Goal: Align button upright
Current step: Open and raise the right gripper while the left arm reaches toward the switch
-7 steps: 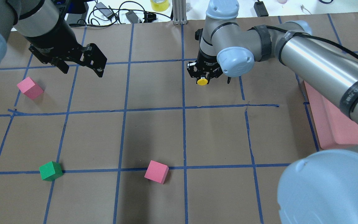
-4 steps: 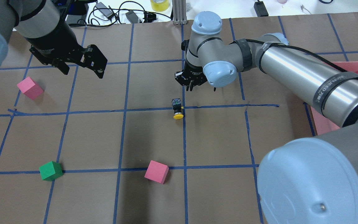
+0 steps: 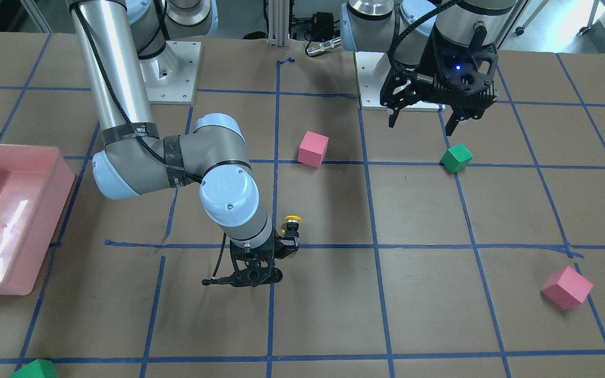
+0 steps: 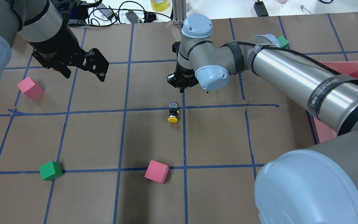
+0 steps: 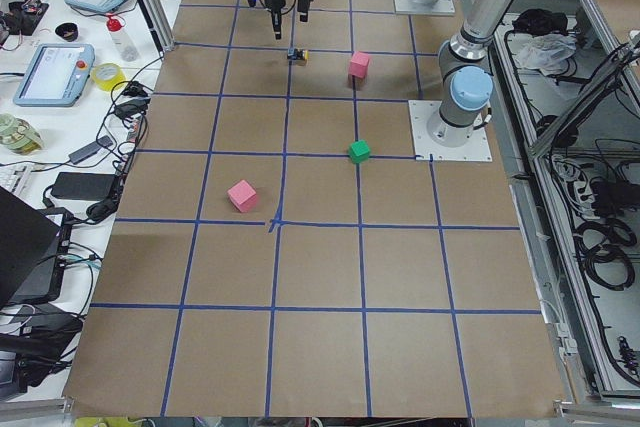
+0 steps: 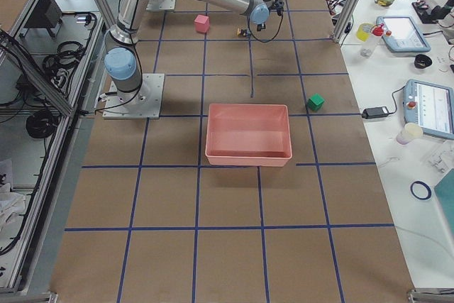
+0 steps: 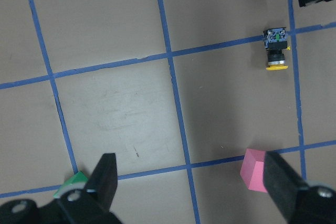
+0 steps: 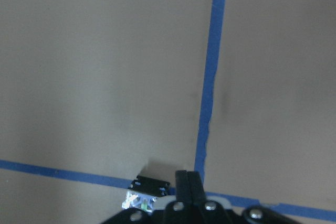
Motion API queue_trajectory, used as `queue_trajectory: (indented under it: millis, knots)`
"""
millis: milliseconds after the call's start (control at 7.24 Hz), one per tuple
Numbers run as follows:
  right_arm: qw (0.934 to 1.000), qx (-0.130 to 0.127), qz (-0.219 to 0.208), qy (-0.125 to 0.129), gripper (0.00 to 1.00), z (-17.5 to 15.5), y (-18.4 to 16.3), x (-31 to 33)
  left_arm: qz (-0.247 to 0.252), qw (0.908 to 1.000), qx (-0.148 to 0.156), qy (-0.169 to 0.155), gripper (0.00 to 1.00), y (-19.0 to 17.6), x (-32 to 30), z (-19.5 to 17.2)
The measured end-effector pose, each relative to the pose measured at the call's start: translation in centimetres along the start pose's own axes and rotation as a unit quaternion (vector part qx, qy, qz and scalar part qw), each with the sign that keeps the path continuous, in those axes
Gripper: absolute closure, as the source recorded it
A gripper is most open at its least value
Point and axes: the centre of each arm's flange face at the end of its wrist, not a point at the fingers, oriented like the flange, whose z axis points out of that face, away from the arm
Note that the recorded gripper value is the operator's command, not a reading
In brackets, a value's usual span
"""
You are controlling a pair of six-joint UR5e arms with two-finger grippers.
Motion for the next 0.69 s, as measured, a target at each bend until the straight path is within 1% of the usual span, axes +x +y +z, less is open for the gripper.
queue_trajectory:
  millis: [138,276,414,552,690]
  knots:
    - [0.9998,0.006,-0.01,0.016,0.0,-1.7,0.4,0.3,-0.008,1.0,-0.003,0.001,0.0,0.4,0.2,0.6]
    - [0.999,0.011,-0.013,0.041,0.0,-3.4,0.7,1.2,-0.017,0.9998,-0.001,0.001,0.0,0.6,0.4,1.2]
    - [0.9984,0.005,-0.004,0.057,0.0,-5.1,0.8,3.1,-0.027,0.9996,0.005,0.002,0.0,0.7,0.5,1.9]
    - [0.9979,-0.006,0.014,0.064,0.0,-7.5,0.7,6.5,-0.04,0.999,0.018,0.002,0.0,0.7,0.9,2.9]
    - [0.9975,-0.013,0.019,0.067,0.0,-9.5,0.9,9.5,-0.047,0.9983,0.034,0.003,0.0,0.8,1.7,4.2]
